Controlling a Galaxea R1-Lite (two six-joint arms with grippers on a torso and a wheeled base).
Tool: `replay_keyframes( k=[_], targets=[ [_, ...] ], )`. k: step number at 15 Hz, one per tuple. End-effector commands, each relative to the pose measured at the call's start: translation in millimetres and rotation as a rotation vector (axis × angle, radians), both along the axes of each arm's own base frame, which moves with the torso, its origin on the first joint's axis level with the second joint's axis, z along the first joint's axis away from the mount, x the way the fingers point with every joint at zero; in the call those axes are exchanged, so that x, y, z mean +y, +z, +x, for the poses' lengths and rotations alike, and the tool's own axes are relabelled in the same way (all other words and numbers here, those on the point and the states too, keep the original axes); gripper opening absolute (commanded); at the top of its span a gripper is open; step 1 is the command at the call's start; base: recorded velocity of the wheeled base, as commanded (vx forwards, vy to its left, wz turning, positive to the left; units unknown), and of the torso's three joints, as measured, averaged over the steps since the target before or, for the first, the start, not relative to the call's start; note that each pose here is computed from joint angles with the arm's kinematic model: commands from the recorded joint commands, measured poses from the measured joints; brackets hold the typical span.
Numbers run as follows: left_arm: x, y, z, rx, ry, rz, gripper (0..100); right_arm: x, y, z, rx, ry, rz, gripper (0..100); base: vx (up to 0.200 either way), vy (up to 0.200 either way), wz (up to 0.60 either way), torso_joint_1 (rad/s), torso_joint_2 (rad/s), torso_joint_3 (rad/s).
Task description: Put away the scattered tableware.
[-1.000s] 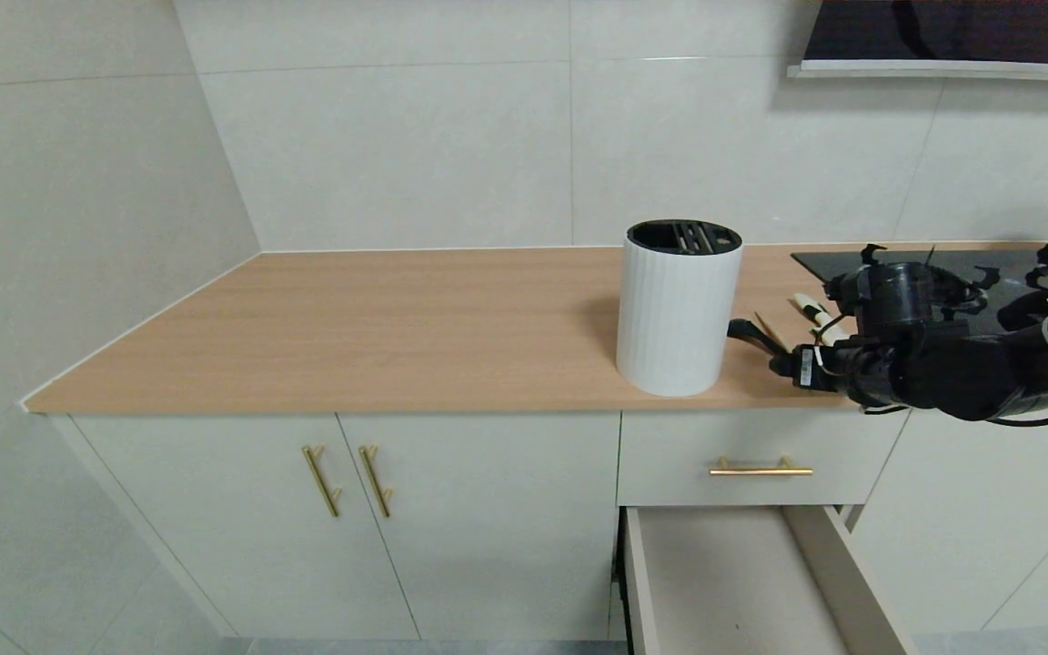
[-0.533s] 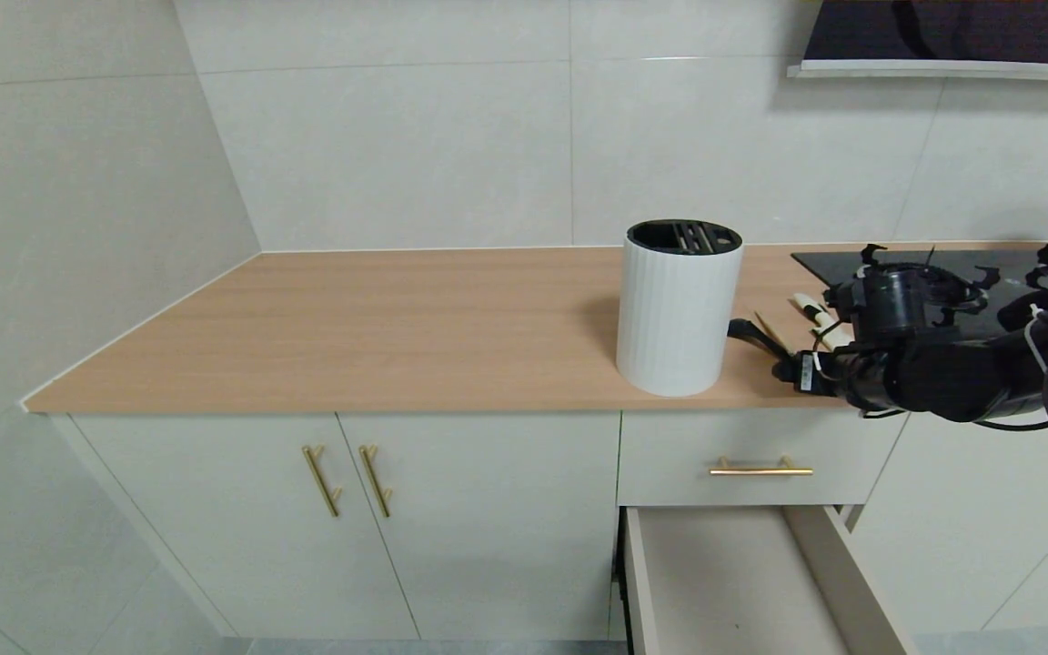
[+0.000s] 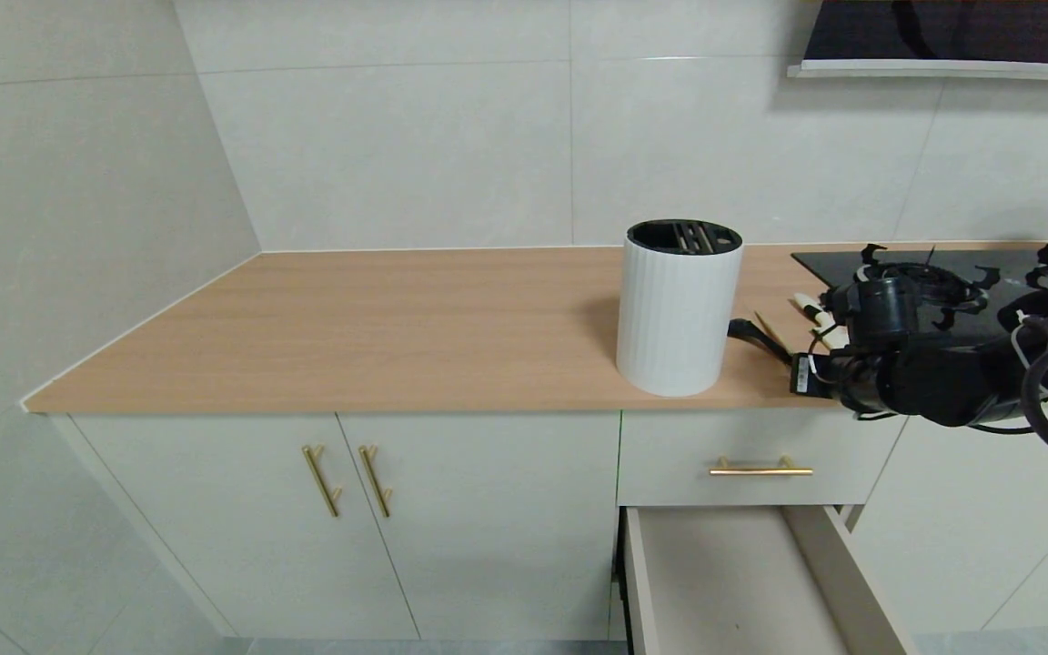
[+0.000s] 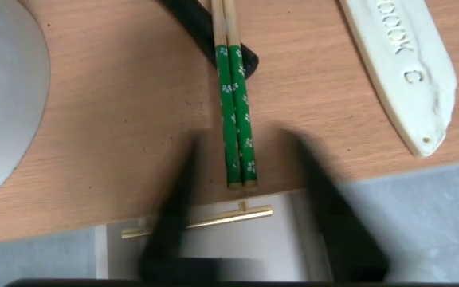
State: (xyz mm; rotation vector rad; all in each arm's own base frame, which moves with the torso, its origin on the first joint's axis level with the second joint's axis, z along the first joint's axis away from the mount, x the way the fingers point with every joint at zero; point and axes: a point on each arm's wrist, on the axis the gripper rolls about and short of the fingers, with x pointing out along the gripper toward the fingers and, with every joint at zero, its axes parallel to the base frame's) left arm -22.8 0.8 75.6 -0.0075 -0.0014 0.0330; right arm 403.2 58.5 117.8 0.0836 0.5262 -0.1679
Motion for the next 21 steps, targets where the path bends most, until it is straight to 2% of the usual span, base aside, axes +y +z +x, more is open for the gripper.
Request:
replay_keyframes(
  k=[1,6,11,15,18,21],
  targets=[
    [0.0,0.1,0.1,0.001,0.001,0.000,100,0.2,-1.2,0.3,0.003,0.000,0.000,0,0.000,0.000,0.00,0.000,0.00,0.000],
    [0.0,0.1,0.1,0.001,0.001,0.000,100,-0.1,3.0,-1.6,-0.006,-0.002,0.002,0,0.000,0.000,0.00,0.000,0.00,0.000],
    [0.0,0.1,0.1,0.001,0.001,0.000,100,-1.9,30.5,-20.1,-0.054,0.003,0.007,0,0.000,0.000,0.00,0.000,0.00,0.000],
    [0.0,0.1,0.1,0.001,0.001,0.000,100,-8.6,83.9,-75.0,-0.004,0.022,-0.003,0,0.000,0.000,0.00,0.000,0.00,0.000],
    [0.0,0.1,0.1,0.001,0.001,0.000,100,-14.2,116.6,-118.9,0.009,0.129,0.025,0,0.000,0.000,0.00,0.000,0.00,0.000],
    [0.0,0.2,0.1,0.000,0.001,0.000,100,-17.9,125.5,-145.7,0.038,0.184,-0.036,0,0.000,0.000,0.00,0.000,0.00,0.000]
  ],
)
